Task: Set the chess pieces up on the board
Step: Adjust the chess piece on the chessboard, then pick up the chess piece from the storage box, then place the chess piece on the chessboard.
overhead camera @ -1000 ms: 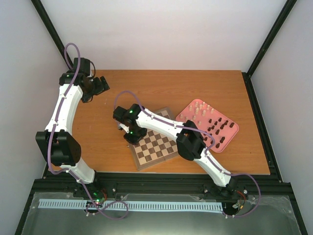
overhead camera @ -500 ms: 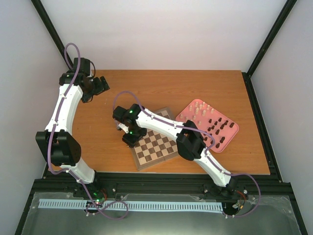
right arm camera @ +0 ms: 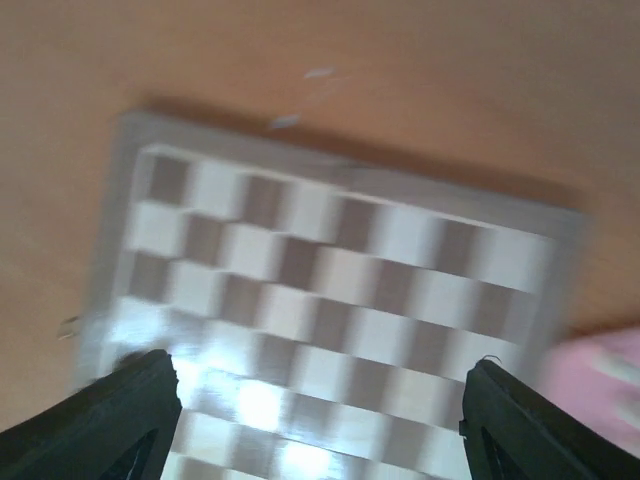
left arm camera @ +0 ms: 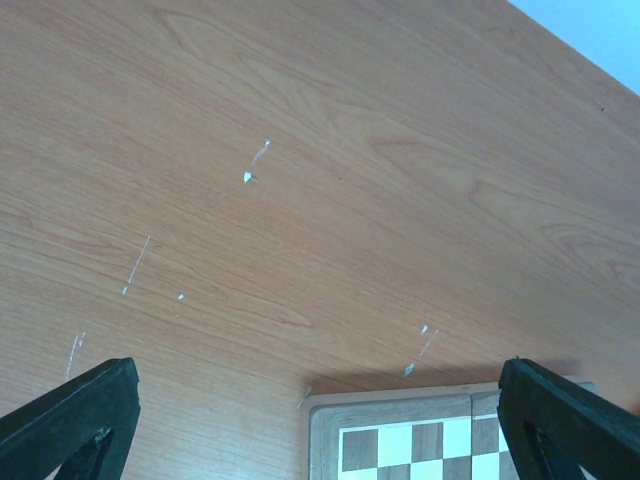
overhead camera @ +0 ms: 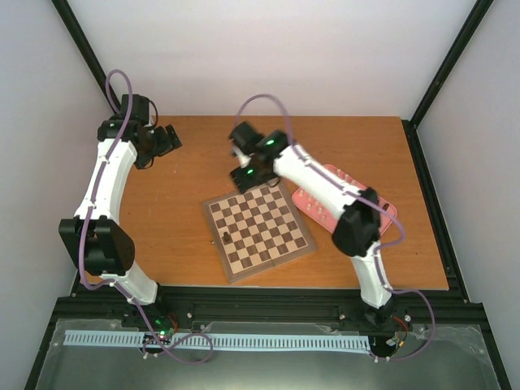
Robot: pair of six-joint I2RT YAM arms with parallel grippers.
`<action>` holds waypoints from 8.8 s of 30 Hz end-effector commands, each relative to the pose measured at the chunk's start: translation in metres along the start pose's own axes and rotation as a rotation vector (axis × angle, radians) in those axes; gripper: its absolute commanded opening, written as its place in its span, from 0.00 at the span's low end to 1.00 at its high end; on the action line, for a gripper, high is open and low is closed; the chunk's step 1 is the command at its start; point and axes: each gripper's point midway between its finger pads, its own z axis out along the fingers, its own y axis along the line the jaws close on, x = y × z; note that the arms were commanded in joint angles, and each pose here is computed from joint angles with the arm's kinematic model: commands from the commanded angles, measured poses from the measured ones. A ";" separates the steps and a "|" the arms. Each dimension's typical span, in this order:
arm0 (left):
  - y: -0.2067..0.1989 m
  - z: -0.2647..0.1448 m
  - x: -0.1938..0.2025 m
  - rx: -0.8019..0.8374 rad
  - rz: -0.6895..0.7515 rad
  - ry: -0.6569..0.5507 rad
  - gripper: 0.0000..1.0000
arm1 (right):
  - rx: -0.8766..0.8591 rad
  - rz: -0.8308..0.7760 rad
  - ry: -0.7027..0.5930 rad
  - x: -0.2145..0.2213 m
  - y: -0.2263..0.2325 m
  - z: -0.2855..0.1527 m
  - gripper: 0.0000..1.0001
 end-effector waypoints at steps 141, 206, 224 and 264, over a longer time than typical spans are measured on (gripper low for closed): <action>-0.028 0.050 -0.005 -0.002 0.080 0.097 1.00 | 0.301 1.216 0.118 0.264 -0.340 -0.005 0.42; -0.025 0.003 -0.009 0.014 0.075 0.012 1.00 | -0.005 0.375 0.002 -0.016 -0.079 0.000 0.03; -0.016 -0.011 0.004 0.019 0.056 -0.006 1.00 | -0.054 -0.013 0.227 0.032 0.053 0.052 0.03; -0.015 -0.009 0.007 0.019 0.058 -0.002 1.00 | -0.100 -0.128 0.334 0.064 0.087 0.093 0.03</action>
